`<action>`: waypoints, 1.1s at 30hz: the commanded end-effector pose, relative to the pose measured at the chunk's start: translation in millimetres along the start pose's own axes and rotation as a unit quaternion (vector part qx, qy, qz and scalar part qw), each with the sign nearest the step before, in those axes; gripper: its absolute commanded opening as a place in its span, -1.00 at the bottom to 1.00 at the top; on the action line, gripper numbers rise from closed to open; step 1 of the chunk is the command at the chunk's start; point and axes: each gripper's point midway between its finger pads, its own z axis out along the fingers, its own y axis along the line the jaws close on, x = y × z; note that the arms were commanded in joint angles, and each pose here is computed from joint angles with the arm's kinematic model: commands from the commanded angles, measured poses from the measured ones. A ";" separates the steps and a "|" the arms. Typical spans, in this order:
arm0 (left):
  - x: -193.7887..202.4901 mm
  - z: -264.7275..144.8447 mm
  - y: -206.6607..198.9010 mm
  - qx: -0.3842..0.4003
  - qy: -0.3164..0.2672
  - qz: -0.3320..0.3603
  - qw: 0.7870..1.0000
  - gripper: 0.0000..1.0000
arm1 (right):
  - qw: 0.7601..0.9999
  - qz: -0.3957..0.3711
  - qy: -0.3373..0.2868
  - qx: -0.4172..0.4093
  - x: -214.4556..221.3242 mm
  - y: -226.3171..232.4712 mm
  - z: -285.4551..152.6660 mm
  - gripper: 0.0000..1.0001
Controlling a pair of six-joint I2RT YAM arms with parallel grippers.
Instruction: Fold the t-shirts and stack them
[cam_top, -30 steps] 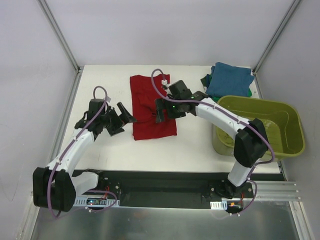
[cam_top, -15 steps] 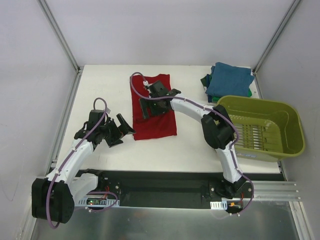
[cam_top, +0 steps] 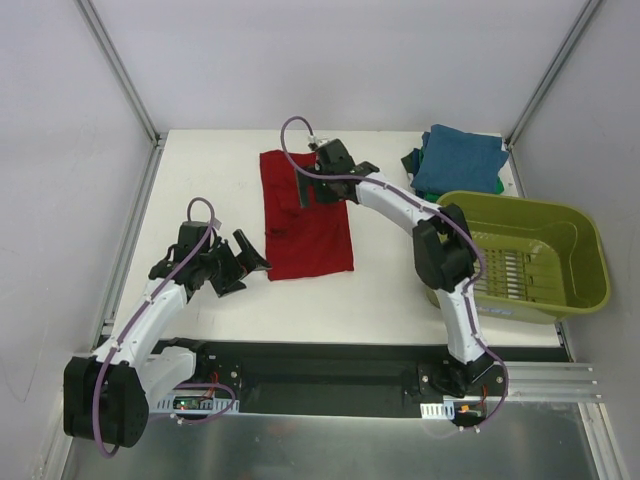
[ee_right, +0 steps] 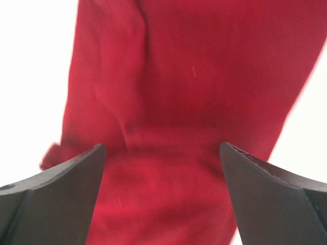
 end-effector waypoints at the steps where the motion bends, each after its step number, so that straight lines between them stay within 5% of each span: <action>1: -10.4 -4.3 -13.9 0.014 -0.009 0.005 1.000 0.98 | 0.996 -0.019 -0.079 -0.040 -25.8 22.5 -84.6 0.94; 7: -26.6 9.7 -49.4 0.074 0.006 0.015 0.997 0.99 | 0.994 0.024 -0.097 -0.047 7.6 13.2 -155.8 0.94; 18: -68.1 70.5 -88.0 0.070 0.027 0.036 0.997 0.99 | 0.996 0.046 -0.017 -0.076 126.0 -3.6 -193.3 0.94; 25: -69.9 114.9 -78.3 0.042 0.073 0.009 0.996 0.98 | 0.999 0.023 -0.026 -0.016 140.9 -32.4 -221.1 0.94; 33: -96.4 130.4 -90.6 0.039 0.048 0.017 0.998 0.99 | 0.998 0.004 -0.056 -0.026 134.3 -31.8 -241.6 0.94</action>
